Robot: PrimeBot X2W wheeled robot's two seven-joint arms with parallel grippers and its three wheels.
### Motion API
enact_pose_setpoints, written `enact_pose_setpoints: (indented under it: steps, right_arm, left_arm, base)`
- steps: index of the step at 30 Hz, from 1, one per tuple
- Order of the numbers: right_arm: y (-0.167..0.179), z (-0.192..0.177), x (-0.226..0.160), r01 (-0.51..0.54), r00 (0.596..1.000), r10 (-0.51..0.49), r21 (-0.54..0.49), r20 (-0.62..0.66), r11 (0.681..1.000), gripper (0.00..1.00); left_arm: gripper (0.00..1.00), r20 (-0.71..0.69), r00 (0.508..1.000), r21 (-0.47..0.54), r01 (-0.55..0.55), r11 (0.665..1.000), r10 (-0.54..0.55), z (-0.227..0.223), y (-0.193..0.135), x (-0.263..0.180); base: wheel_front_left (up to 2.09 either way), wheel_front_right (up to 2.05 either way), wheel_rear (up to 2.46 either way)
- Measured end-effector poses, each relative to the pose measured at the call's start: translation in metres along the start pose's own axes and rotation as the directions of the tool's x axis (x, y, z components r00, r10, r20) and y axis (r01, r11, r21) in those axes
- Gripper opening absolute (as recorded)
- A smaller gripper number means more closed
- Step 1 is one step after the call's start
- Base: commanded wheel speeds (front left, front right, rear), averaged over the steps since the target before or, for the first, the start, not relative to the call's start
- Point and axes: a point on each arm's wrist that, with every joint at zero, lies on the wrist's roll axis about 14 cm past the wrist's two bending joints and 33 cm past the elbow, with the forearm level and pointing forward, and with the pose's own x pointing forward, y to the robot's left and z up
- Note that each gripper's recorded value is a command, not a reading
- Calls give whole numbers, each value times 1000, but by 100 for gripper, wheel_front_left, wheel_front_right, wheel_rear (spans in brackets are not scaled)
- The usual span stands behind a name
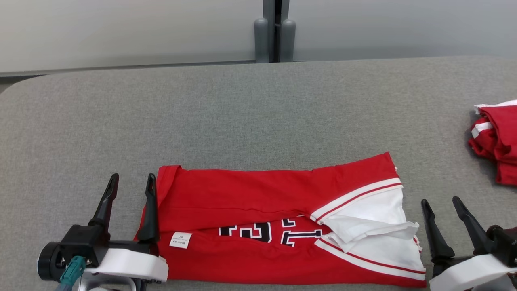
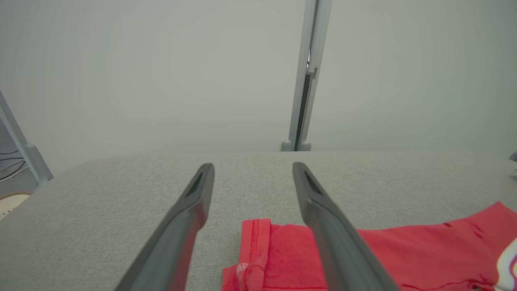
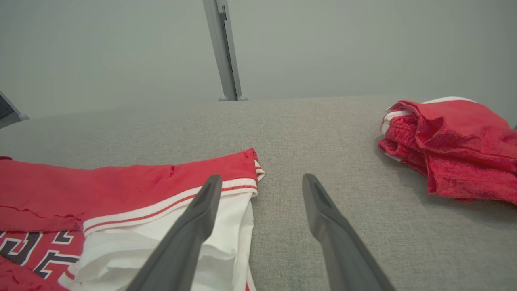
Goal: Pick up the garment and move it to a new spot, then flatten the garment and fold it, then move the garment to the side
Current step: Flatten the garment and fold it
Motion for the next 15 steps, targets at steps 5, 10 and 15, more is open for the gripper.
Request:
enact_pose_setpoints:
  steps: [5,10,15]
  right_arm:
    - [9,-48,19,-30,988,36,43,-149,999,100]
    - [25,-94,27,-59,952,81,83,-296,995,100]
    - [32,-105,32,-68,935,103,115,-339,991,0]
  left_arm:
    - [100,7,1000,-1,-6,1000,6,-1,0,12]
    - [100,-5,1000,-2,-25,1000,25,-8,3,14]
    - [100,6,999,5,-38,999,38,-6,9,18]
  base:
    - [0,0,0]
    - [0,0,0]
    - [0,0,0]
